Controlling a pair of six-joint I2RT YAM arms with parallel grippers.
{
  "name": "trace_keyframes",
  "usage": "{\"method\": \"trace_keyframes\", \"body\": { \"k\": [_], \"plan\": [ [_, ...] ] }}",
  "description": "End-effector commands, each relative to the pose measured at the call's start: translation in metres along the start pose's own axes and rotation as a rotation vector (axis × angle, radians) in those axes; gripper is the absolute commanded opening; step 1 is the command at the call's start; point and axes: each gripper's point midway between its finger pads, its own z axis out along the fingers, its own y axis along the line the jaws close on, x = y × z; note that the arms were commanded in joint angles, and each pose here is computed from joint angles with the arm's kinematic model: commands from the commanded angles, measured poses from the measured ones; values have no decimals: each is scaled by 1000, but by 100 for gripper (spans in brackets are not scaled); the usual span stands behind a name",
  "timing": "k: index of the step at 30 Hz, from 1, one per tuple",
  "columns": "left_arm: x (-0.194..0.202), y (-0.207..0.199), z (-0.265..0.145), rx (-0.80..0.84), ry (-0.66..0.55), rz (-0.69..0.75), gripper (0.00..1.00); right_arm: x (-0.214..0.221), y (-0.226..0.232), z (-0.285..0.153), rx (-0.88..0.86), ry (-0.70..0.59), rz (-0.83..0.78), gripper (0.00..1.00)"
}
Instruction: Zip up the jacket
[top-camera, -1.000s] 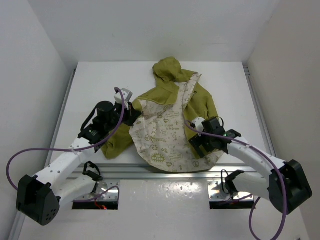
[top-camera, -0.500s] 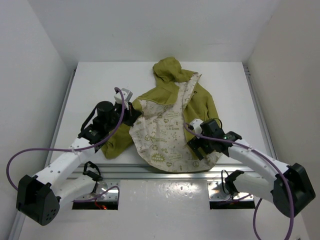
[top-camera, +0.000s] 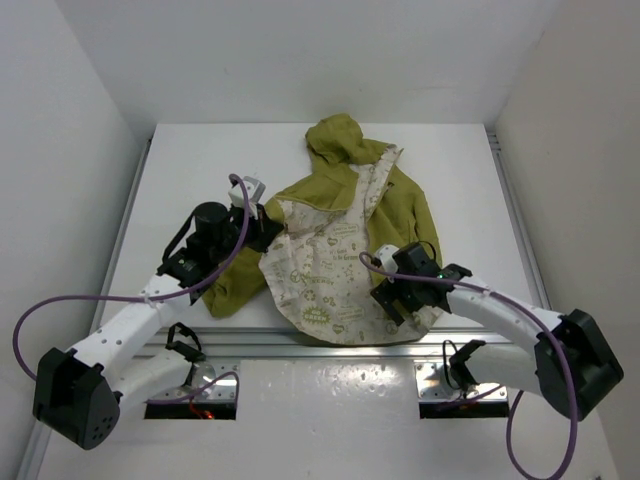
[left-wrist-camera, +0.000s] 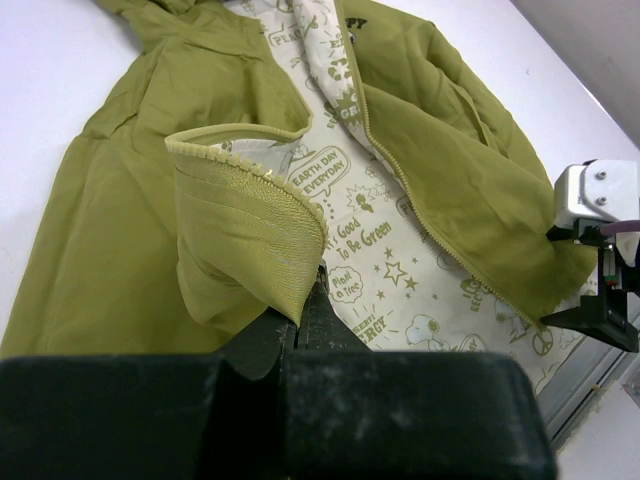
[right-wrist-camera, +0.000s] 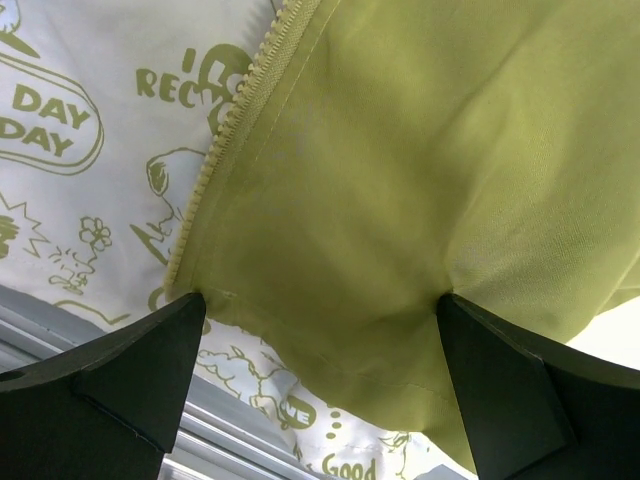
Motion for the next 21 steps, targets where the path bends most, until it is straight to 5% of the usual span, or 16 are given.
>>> {"method": "trace_keyframes", "body": {
  "k": [1, 7, 14, 18, 20, 21],
  "plan": [
    [-11, -3, 1, 7, -34, 3, 0, -4, 7, 7, -24, -18, 42, 100],
    [-11, -3, 1, 7, -34, 3, 0, 1, 18, 13, -52, 7, 38, 100],
    [-10, -3, 1, 7, -36, 4, 0, 4, 14, 25, -28, 41, 38, 76],
    [-12, -3, 1, 9, -44, -3, 0, 3, 14, 27, -35, 72, 30, 57],
    [-12, -3, 1, 9, -44, -3, 0, 2, 14, 28, -38, 81, 31, 37],
    [-12, -3, 1, 9, -44, -3, 0, 2, 16, 28, -42, 85, 26, 20]
  ]
}}
